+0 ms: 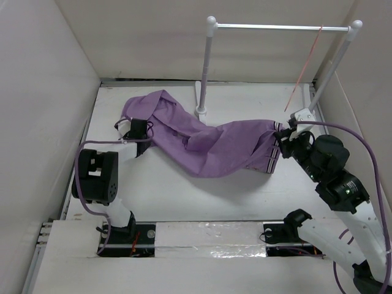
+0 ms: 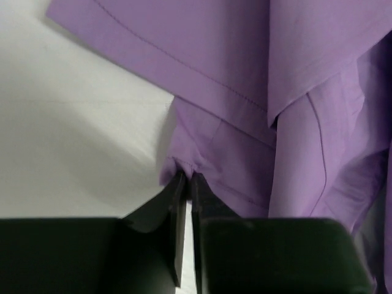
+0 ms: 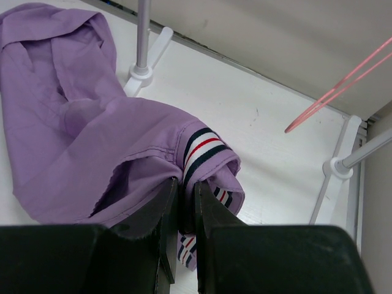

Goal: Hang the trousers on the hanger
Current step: Flatten out the trousers at the center of the board.

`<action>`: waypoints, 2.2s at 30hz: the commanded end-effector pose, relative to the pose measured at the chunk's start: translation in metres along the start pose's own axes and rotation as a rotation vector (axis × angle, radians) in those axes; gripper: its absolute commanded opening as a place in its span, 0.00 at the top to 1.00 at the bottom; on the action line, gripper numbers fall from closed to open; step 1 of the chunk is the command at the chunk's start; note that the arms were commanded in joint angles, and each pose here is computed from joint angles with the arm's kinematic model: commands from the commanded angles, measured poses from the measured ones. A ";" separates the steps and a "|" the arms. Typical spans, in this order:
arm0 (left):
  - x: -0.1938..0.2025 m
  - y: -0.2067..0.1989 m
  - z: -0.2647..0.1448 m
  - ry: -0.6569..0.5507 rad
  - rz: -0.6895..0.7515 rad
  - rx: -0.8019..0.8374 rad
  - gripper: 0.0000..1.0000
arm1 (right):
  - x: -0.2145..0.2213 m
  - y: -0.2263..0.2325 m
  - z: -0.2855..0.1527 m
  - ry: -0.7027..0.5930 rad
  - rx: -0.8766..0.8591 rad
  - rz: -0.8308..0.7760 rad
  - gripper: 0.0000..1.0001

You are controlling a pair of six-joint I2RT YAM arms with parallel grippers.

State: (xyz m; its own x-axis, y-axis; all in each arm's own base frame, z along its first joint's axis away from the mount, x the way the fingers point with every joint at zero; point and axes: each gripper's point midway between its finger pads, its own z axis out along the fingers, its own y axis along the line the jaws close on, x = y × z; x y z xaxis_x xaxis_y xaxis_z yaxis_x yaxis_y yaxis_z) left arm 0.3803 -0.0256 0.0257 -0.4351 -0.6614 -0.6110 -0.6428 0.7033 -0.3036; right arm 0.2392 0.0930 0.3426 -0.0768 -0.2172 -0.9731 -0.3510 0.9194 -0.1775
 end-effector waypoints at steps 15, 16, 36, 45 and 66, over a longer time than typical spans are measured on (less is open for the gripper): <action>-0.244 -0.043 -0.190 -0.346 -0.068 0.254 1.00 | -0.035 -0.099 -0.005 -0.057 0.452 0.071 1.00; -0.259 -0.034 -0.207 -0.387 -0.088 0.266 1.00 | -0.032 -0.106 -0.003 -0.047 0.469 0.072 1.00; -0.271 0.061 -0.160 -0.496 -0.248 -0.133 1.00 | 0.025 -0.132 -0.047 0.009 0.564 0.176 1.00; -0.258 0.119 -0.175 -0.618 -0.305 -0.365 1.00 | 0.085 -0.101 -0.062 0.134 0.521 0.250 1.00; -0.193 0.005 -0.159 -0.475 0.035 -0.021 0.42 | 0.011 -0.115 -0.137 -0.064 0.690 0.200 0.19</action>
State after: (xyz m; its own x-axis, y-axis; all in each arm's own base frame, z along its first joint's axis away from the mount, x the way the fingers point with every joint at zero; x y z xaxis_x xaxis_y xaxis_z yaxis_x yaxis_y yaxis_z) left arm 0.3422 0.1022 0.2651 -0.0377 -0.4712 -0.8812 -0.7487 0.5974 -0.2874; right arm 0.1600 -0.0525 0.3338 -0.1066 0.0117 -0.9942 0.3016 0.9532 -0.0212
